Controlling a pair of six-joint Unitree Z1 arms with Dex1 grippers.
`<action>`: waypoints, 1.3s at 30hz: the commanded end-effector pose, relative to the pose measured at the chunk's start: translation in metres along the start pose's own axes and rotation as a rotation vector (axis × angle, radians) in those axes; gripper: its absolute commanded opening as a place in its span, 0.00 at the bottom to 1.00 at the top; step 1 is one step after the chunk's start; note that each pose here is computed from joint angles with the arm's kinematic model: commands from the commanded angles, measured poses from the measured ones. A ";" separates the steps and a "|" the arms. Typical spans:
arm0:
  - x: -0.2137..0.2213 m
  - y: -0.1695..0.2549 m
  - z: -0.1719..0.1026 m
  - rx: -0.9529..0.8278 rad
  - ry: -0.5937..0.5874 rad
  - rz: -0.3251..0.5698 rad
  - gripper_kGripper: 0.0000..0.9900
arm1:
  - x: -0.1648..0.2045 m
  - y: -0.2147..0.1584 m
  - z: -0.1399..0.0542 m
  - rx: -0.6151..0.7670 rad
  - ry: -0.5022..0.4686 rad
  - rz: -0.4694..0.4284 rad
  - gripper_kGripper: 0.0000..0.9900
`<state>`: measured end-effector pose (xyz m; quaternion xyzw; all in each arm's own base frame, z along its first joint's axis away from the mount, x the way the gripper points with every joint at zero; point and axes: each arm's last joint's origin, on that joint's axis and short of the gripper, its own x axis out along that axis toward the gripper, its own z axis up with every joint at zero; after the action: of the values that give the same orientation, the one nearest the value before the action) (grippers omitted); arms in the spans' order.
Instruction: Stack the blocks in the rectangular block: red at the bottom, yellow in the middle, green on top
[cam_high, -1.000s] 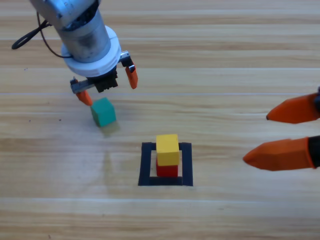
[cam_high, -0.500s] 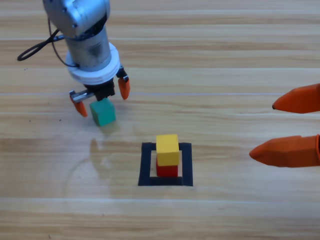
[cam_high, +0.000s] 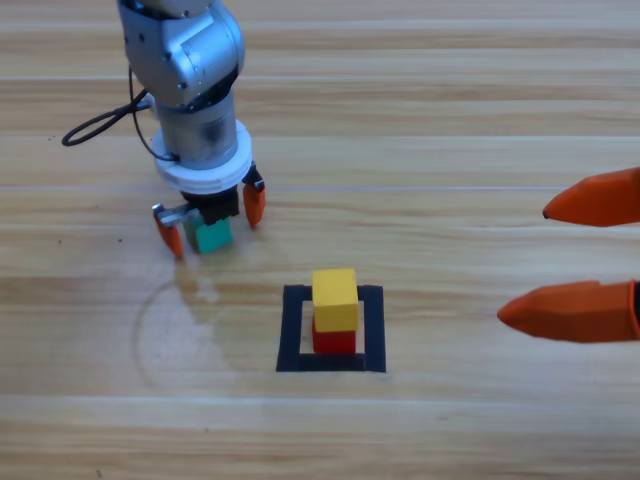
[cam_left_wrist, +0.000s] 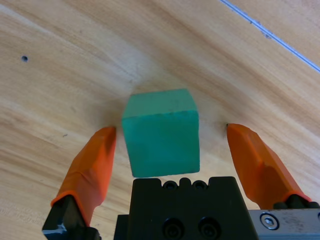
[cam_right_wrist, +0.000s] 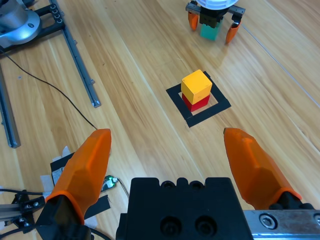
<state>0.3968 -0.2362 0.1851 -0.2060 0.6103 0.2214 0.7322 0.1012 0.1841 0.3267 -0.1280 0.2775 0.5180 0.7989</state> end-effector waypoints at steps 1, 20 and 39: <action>0.029 0.003 0.008 -0.026 0.022 0.066 0.90 | -0.008 0.005 -0.006 -0.019 0.000 -0.002 1.00; -0.117 -0.015 0.017 0.508 -0.085 -0.116 0.00 | -0.003 0.005 -0.006 -0.022 0.033 -0.001 1.00; -0.176 -0.018 -0.128 0.926 0.039 -0.293 0.00 | -0.006 0.005 -0.007 -0.020 0.038 -0.003 1.00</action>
<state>0.2792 -0.3109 0.3753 0.0624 0.5794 -0.2233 0.7814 0.1000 0.1815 0.3227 -0.1405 0.2928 0.5126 0.7948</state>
